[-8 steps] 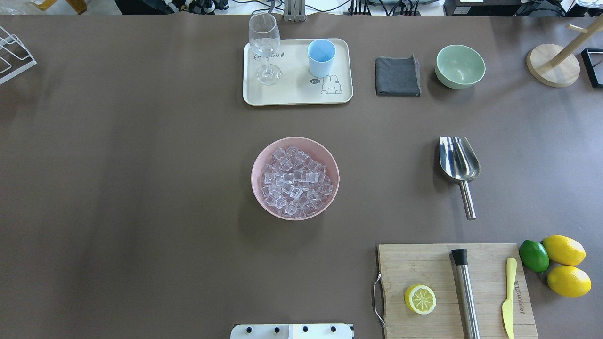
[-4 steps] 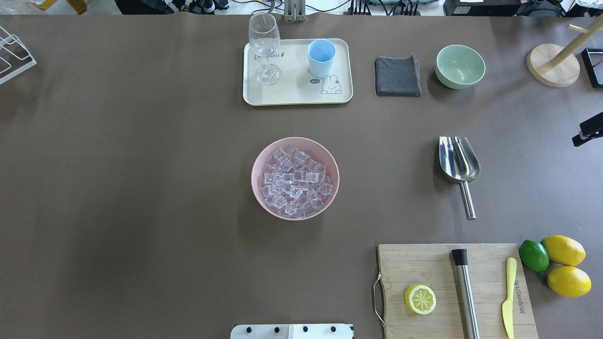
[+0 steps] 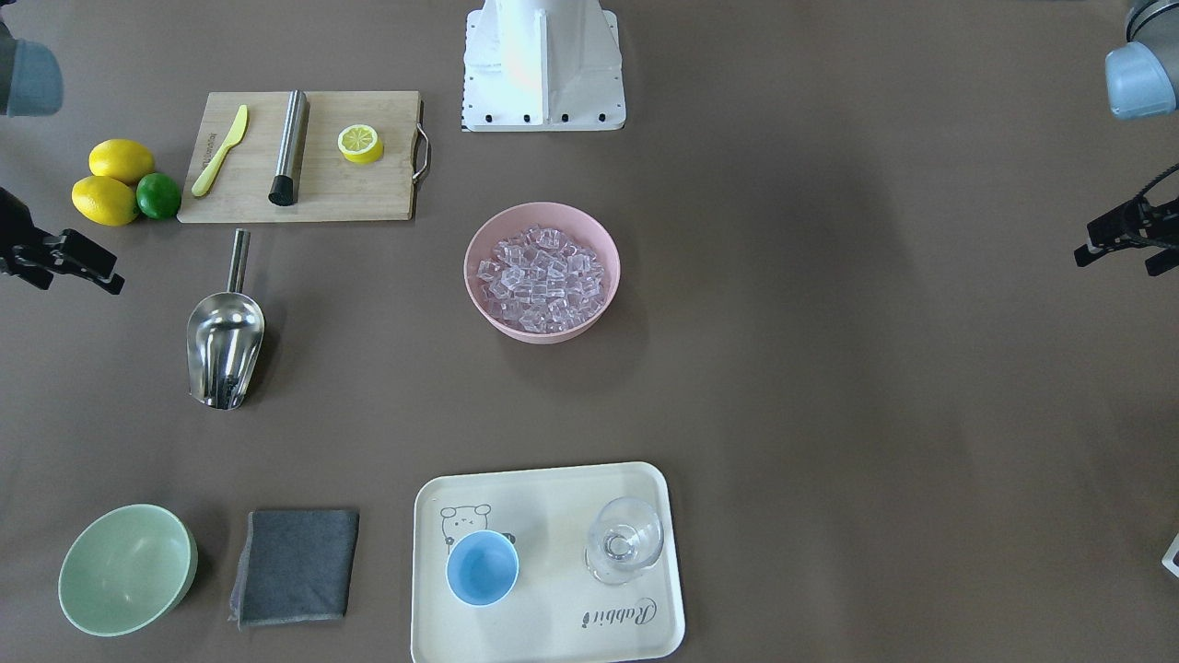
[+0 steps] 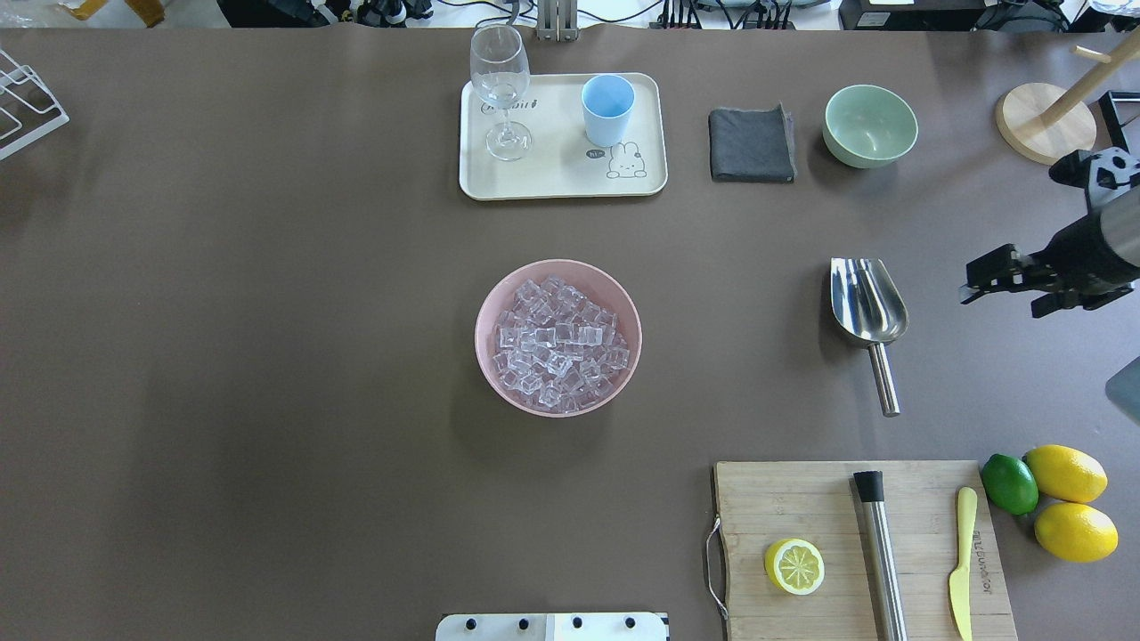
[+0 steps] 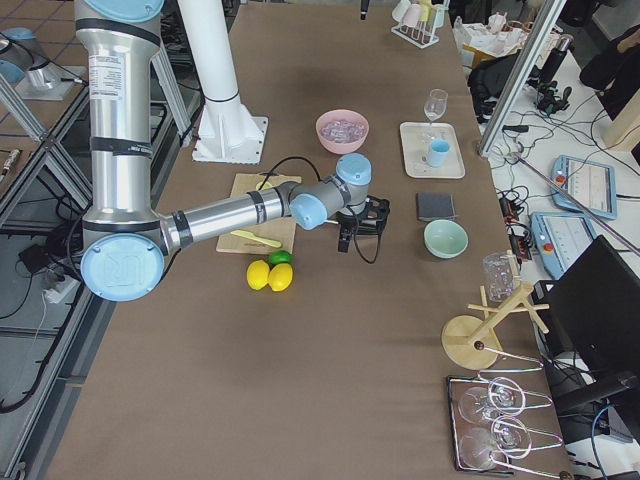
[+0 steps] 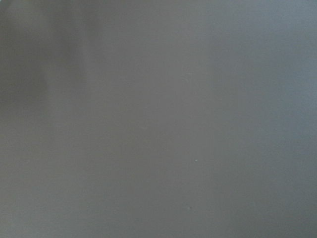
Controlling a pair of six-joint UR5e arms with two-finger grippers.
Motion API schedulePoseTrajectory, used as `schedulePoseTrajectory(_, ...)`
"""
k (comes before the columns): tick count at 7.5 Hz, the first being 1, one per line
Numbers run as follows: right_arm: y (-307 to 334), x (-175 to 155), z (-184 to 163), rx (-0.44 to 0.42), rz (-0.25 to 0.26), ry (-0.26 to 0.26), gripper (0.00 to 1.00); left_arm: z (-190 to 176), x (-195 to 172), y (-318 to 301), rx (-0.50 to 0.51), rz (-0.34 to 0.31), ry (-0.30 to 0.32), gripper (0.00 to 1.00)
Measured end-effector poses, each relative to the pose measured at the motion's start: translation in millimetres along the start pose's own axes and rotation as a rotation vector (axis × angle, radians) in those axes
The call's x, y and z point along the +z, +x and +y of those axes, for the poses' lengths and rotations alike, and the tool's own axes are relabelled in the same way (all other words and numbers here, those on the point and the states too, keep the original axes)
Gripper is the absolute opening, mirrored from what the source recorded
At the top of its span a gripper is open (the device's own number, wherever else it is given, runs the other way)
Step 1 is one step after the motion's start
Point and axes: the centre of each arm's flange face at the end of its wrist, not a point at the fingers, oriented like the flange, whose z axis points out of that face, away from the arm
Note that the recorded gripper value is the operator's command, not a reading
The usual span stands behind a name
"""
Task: Put ice in cup with scoop
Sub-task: 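Reach the right gripper to the silver scoop handle while the left arm moves in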
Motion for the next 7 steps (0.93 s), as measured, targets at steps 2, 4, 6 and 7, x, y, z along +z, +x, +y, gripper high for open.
schedulePoseTrajectory(2,-55.6,29.4,24.6,-0.004,0.015,-0.001,1.0,-12.6,9.3,53.7,0.103,0.02,-0.009,0.98)
schedulePoseTrajectory(4,-81.2,51.5,43.8,-0.043,0.029,-0.017,1.0,-23.4,39.0,121.4,0.264,0.044,-0.017,0.98)
schedulePoseTrajectory(6,-94.1,70.4,60.3,-0.077,0.04,-0.048,1.0,-19.5,75.2,194.6,0.475,0.033,0.04,0.98)
schedulePoseTrajectory(7,-99.3,76.9,67.3,-0.091,0.042,-0.062,0.98,-16.5,83.8,226.6,0.547,0.048,0.064,0.98)
